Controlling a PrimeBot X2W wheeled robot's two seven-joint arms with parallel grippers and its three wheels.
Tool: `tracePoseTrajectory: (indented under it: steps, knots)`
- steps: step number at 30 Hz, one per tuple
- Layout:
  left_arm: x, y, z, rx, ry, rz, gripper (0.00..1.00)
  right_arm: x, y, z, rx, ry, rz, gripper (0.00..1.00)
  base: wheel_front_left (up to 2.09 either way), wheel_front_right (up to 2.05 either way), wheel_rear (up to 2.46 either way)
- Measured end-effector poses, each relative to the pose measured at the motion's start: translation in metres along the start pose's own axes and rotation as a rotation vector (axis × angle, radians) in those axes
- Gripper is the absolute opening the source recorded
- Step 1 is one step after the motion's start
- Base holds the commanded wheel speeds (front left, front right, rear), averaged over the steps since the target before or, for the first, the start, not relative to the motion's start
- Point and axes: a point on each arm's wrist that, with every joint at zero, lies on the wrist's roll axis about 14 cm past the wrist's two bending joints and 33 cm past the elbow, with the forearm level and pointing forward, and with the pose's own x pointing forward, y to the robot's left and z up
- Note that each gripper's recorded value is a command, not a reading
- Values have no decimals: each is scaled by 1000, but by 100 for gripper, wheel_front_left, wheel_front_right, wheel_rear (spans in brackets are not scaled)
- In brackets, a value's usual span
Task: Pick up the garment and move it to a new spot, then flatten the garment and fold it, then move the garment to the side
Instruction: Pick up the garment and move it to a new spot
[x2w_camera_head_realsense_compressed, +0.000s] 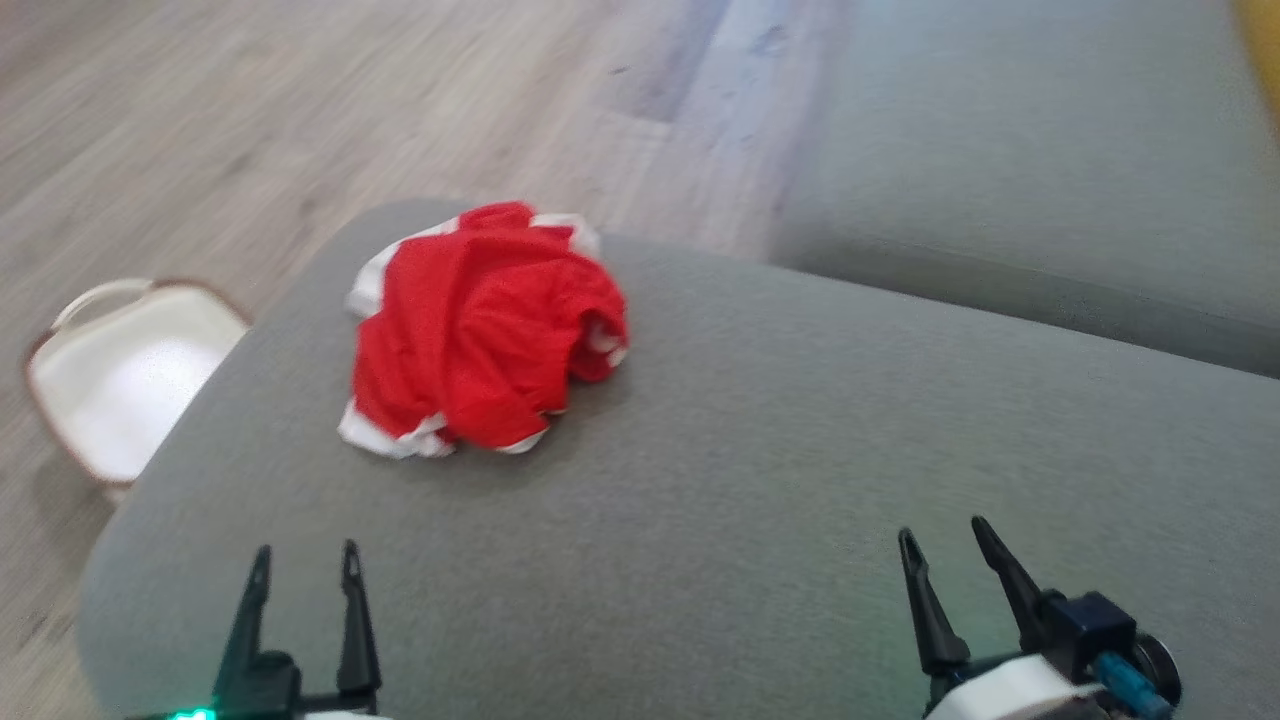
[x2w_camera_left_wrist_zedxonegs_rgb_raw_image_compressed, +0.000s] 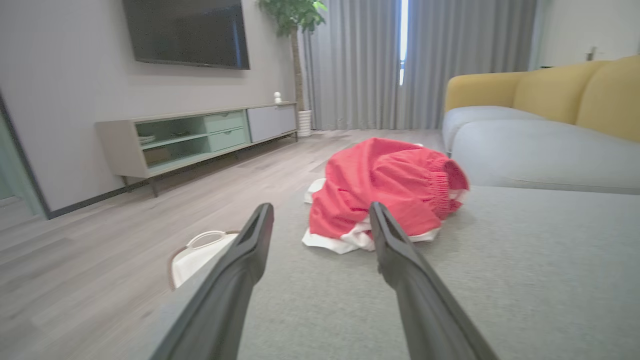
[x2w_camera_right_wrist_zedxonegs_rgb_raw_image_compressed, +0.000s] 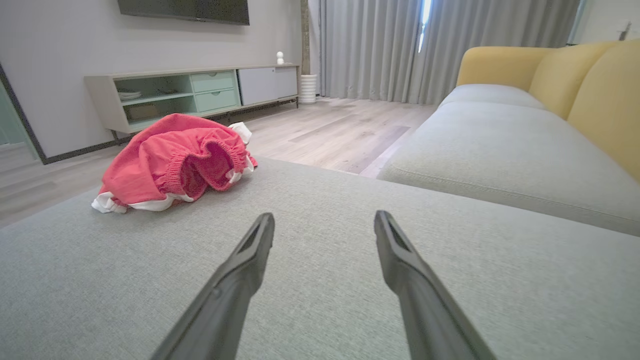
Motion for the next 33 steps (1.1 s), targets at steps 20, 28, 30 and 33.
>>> tracePoseTrajectory:
  steps: [20, 28, 30, 33]
  knots:
    - [25, 29, 81, 95, -211, 63, 100, 50, 30, -25, -64, 68, 162, 100, 0, 0, 0]
    - [121, 3, 113, 182, -245, -104, 100, 78, 11, -40, -107, 78, 144, 100, 0, 0, 0]
    - [151, -1, 114, 204, -196, -130, 100, 87, 6, -42, -120, 72, 139, 100, 0, 0, 0]
    - [209, -10, 109, 242, -63, -164, 100, 97, -3, -55, -145, 88, 133, 100, 0, 0, 0]
